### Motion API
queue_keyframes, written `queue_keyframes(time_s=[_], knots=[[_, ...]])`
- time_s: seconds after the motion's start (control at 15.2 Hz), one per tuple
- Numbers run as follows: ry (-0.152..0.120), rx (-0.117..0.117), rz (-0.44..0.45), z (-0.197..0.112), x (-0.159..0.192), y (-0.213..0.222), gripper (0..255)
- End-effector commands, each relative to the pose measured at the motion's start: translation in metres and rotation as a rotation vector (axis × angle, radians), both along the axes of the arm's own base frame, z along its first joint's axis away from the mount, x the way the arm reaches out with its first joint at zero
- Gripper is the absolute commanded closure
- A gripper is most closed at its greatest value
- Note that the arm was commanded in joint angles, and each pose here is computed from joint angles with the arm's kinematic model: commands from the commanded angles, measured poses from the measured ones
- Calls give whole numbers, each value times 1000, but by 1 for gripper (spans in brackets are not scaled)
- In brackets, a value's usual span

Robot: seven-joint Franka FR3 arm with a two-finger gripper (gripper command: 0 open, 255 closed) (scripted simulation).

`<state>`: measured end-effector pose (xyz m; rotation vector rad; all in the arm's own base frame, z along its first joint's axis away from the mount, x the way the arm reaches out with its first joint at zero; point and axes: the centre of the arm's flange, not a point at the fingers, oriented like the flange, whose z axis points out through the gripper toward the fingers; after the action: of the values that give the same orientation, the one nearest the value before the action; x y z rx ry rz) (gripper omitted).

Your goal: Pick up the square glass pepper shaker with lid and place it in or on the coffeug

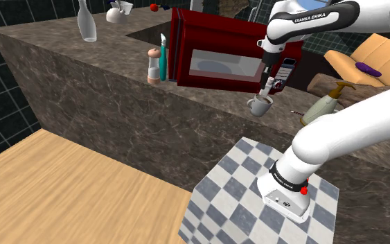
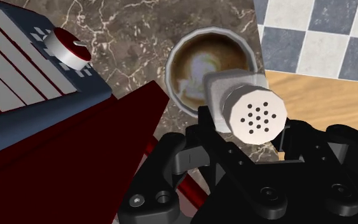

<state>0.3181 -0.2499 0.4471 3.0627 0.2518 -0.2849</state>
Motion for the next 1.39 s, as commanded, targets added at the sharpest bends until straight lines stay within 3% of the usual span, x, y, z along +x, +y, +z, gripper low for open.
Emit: queue_keyframes(time_s=[0.0, 0.53, 0.59, 0.92, 1.19, 1.32], knots=[[4, 2, -4, -13, -3, 0, 255], [4, 2, -4, -16, -3, 0, 255], [4, 2, -4, -17, -3, 0, 0], [4, 2, -4, -16, -3, 0, 0], [4, 2, -4, 33, 7, 3, 0], [4, 2, -4, 33, 7, 3, 0]])
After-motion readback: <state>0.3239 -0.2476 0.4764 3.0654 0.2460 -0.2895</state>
